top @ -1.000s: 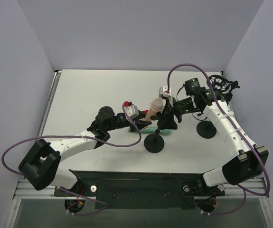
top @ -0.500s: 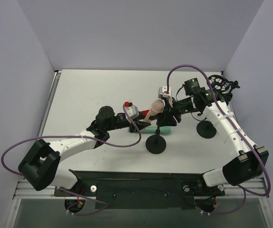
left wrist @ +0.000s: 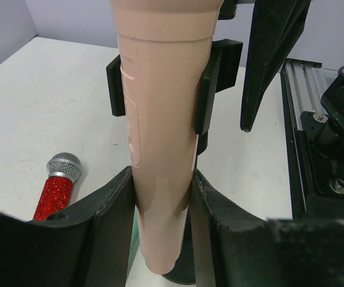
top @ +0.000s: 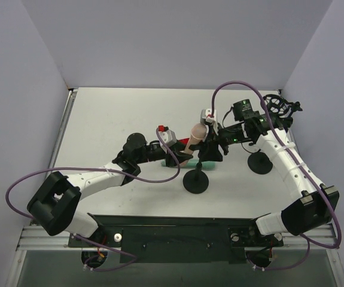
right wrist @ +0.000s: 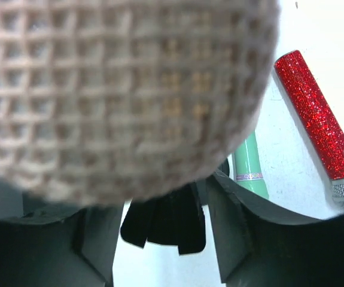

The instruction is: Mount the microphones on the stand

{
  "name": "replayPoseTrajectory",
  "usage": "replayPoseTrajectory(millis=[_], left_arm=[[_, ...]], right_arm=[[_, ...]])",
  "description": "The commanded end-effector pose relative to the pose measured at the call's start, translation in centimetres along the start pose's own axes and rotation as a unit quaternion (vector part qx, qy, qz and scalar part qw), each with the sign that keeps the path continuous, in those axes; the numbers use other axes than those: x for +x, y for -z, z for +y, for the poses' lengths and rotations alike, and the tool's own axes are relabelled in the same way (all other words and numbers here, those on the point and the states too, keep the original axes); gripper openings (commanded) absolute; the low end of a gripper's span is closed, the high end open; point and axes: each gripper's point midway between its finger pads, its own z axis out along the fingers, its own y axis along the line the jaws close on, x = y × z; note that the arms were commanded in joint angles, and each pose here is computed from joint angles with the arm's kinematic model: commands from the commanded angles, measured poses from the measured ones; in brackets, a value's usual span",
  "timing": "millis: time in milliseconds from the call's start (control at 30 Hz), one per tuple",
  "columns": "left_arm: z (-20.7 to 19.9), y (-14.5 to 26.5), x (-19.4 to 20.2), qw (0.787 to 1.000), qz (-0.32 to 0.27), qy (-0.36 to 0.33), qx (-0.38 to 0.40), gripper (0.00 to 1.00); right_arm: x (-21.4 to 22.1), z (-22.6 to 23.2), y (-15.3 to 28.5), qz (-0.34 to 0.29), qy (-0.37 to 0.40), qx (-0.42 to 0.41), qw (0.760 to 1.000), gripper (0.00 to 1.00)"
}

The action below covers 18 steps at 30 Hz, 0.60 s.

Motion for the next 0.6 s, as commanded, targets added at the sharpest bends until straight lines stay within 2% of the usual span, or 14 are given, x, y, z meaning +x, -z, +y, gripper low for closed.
replayPoseTrajectory(millis=[0, 67, 133, 167, 200, 233, 400, 567], left_arm=[[-0.9, -0.9, -3.8, 0.998, -0.055, -0.017, 0.019, 0.0], [-0.6, -0.8, -3.8, 0.998, -0.055, -0.014, 0.011, 0.0], [-0.4, -0.5, -3.9, 0.998, -0.054, -0.012, -0.002, 0.03], [-0.3, -0.4, -3.6, 0.999, -0.05, -0.009, -0.007, 0.13], [-0.1, -0.2, -3.8, 0.999, -0.052, -0.007, -0.015, 0.18], [-0.1, 0.0, -4.0, 0.998, -0.054, -0.006, -0.022, 0.27], [0.4, 1.1, -5.2, 0.996, -0.07, -0.002, -0.056, 0.55], [0.4, 2.2, -6.2, 0.995, -0.073, -0.007, -0.072, 0.67]], right_arm=[[-0.7, 1.0, 0.0, -0.027, -0.003, -0.017, 0.999, 0.62], [-0.7, 1.1, 0.2, -0.031, -0.006, -0.017, 0.999, 0.74], [-0.8, 1.1, 0.5, -0.035, -0.006, -0.013, 0.999, 0.8], [-0.9, 1.0, 0.7, -0.037, -0.004, -0.009, 0.999, 0.81], [-0.8, 1.1, 0.8, -0.039, -0.005, -0.009, 0.999, 0.83], [-0.9, 1.2, 1.1, -0.043, -0.003, -0.007, 0.999, 0.84], [-0.9, 1.5, 1.8, -0.049, 0.009, 0.006, 0.999, 0.91], [-0.8, 1.9, 2.7, -0.053, 0.022, 0.021, 0.998, 0.93]])
